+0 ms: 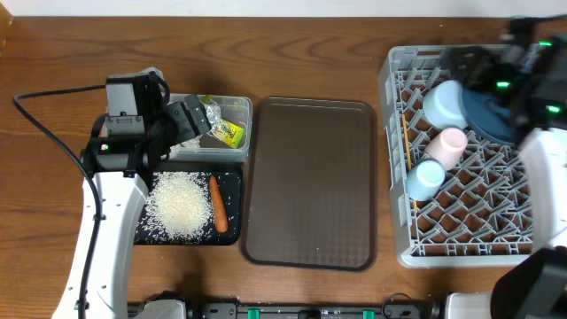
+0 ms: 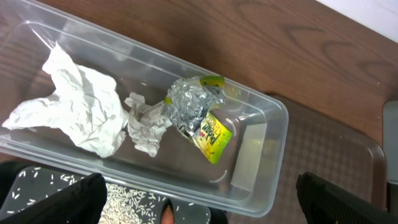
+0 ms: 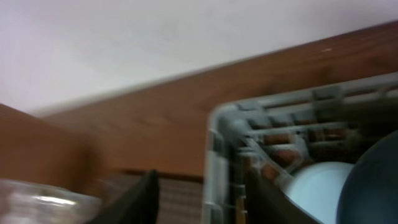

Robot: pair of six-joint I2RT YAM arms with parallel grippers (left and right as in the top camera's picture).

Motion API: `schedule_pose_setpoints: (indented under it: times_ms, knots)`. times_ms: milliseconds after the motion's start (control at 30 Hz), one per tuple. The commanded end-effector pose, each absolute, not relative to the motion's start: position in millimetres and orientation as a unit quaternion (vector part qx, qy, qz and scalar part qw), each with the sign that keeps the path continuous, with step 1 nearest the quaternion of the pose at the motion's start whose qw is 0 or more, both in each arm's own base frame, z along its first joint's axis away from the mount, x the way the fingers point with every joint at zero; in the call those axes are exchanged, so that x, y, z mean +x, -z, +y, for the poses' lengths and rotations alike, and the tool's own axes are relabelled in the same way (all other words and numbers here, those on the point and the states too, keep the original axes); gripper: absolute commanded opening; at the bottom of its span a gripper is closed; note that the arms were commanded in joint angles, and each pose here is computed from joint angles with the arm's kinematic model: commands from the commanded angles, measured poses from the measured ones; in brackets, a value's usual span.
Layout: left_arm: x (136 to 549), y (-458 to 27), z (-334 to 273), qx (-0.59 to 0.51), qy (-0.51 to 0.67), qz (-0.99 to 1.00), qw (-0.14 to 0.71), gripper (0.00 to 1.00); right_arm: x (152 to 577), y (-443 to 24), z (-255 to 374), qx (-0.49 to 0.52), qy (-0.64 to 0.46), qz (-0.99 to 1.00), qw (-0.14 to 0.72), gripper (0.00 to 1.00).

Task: Sort waste into correct bins and load items into the dishwasher rack
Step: 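Release the plate and raise the right gripper above the rack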

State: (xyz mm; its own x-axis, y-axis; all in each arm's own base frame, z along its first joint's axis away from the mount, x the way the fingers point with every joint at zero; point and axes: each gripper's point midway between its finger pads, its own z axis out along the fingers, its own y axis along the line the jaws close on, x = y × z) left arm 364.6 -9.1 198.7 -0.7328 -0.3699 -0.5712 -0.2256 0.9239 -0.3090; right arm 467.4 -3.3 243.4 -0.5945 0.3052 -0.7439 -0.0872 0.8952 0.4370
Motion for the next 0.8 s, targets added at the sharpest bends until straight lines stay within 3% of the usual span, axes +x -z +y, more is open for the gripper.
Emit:
schedule_pose_setpoints:
  times_ms: [0,167,367,767]
  knots:
    - [365,-197,-5,-0.163,0.100,0.925,0.328,1.00,473,-232,-24,0.016,-0.002,0.889,0.458,0.49]
    - [365,-197,-5,-0.163,0.100,0.925,0.328,1.00,469,-211,-17,0.001,0.067,0.904,0.422,0.50]
    - [365,-197,-5,-0.163,0.100,0.925,0.328,1.00,472,-179,-34,0.014,0.079,0.919,0.386,0.59]
    - [365,-197,-5,-0.163,0.100,0.925,0.328,1.00,470,-155,-65,0.043,0.087,0.930,0.356,0.55]
